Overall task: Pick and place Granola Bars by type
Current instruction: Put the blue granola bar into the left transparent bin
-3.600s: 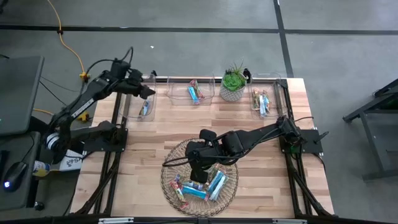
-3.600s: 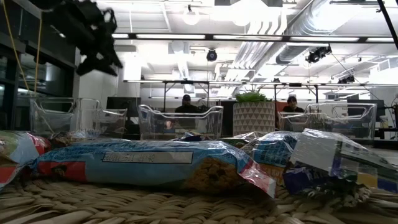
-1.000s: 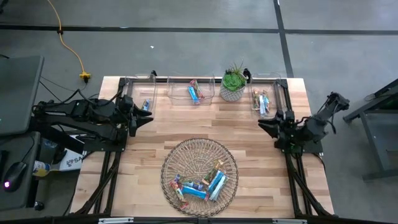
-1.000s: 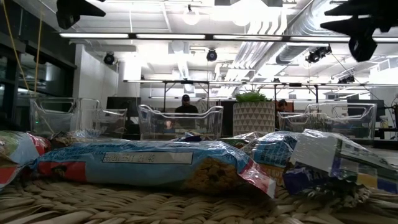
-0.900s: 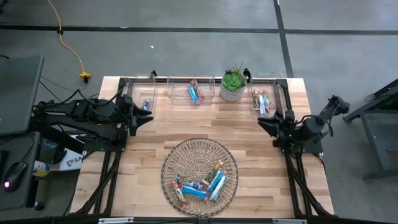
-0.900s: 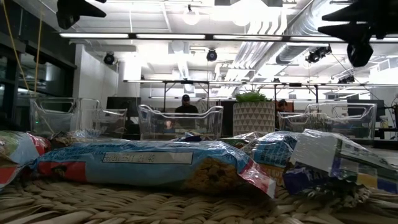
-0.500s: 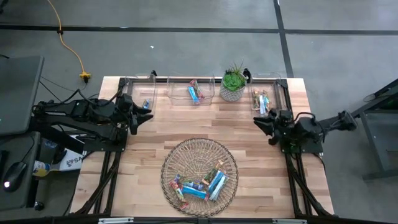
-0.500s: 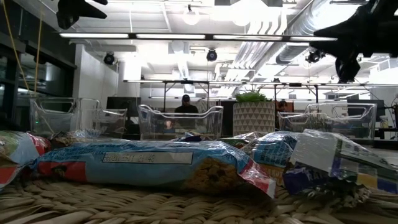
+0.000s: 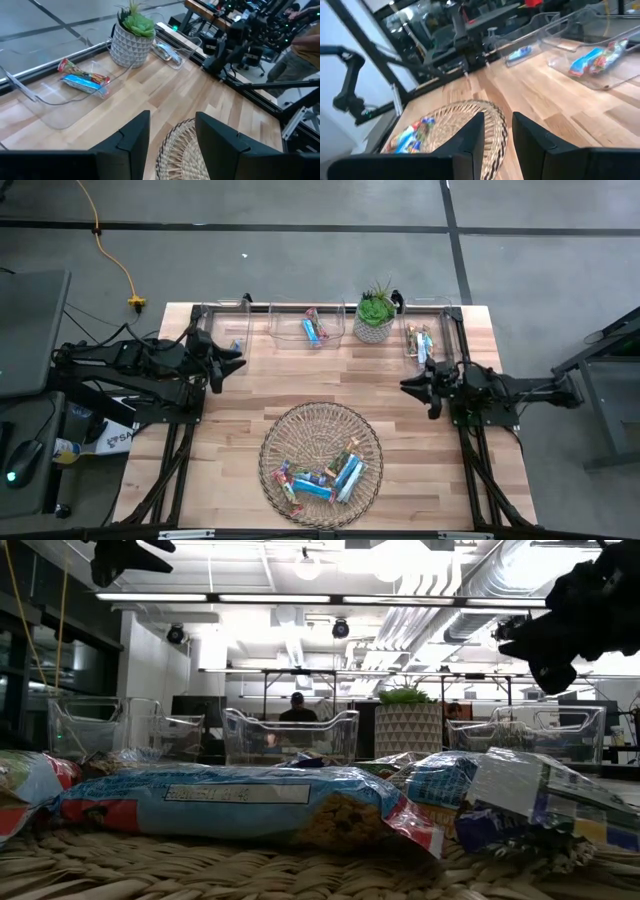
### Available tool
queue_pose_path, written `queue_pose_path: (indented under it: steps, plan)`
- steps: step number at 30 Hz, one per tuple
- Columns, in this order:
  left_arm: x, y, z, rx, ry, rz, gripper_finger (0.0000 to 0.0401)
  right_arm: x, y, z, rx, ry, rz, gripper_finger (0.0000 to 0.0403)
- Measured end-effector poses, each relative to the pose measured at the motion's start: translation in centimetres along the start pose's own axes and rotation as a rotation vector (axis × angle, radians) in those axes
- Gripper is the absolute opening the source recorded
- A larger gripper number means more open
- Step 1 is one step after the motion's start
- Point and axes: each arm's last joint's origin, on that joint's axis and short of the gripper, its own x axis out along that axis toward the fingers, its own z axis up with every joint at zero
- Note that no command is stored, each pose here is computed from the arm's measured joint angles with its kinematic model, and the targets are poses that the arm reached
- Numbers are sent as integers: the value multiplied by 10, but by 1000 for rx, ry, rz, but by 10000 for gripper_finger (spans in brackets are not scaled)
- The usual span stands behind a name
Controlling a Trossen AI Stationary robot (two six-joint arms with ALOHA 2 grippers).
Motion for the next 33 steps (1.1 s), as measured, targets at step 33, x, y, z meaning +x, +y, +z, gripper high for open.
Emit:
queue_pose_path:
  steps: [33]
  plan:
    - [15,-9,-3,-9,54,-14,153,15,-6,-20,-319,282,31,2]
